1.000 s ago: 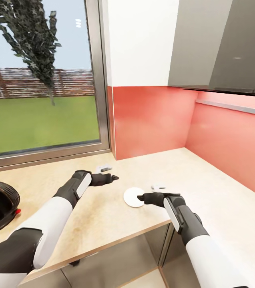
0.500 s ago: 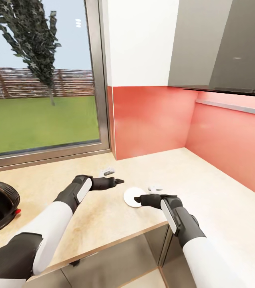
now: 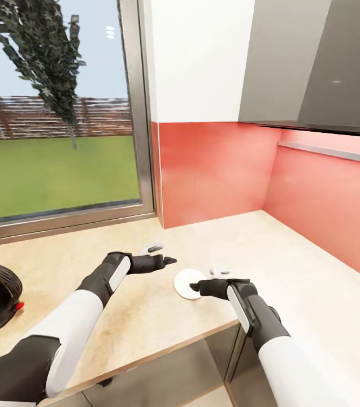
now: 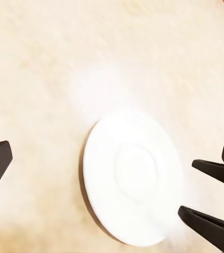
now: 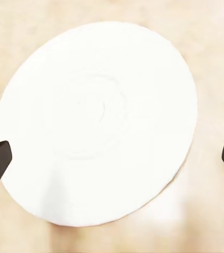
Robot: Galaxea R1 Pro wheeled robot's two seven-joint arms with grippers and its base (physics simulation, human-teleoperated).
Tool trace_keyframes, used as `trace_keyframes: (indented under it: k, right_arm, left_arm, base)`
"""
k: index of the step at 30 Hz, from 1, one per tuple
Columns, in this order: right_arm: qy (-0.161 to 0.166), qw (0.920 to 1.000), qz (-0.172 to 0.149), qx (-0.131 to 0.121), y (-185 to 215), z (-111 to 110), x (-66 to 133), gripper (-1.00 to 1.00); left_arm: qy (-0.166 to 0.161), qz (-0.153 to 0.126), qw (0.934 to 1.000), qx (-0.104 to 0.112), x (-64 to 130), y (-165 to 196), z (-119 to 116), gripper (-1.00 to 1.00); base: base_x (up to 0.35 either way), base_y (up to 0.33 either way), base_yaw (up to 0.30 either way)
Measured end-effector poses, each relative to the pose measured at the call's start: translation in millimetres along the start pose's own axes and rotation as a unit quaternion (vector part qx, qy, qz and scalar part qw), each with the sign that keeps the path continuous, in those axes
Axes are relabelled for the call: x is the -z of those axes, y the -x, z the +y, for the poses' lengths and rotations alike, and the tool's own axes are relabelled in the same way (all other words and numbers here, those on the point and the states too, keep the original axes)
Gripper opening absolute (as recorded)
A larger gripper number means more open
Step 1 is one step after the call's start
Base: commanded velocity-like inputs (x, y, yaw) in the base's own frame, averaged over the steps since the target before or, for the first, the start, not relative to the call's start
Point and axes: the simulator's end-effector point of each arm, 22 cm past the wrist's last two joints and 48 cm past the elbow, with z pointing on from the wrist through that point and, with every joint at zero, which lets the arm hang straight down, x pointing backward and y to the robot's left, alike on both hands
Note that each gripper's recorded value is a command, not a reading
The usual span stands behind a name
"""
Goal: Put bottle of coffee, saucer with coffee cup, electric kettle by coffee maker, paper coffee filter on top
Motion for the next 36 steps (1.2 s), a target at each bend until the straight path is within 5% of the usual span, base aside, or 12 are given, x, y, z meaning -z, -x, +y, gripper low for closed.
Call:
trace_keyframes:
  k: [22, 36]
  right_arm:
    - [0.001, 1.0000, 0.002, 0.000, -1.0, 1.2, -0.5, 1.00]
    - [0.003, 0.9999, 0.009, -0.003, -7.8, 2.3, -3.3, 1.00]
  left_arm:
    - [-0.004, 0.007, 0.9999, 0.006, -2.6, -7.9, -0.7, 1.00]
    - [-0.040, 0.011, 0.9984, 0.039, -6.0, -34.1, -4.8, 1.00]
  base:
    - [0.055, 0.000, 0.000]
    - [0.000, 0.000, 0.000]
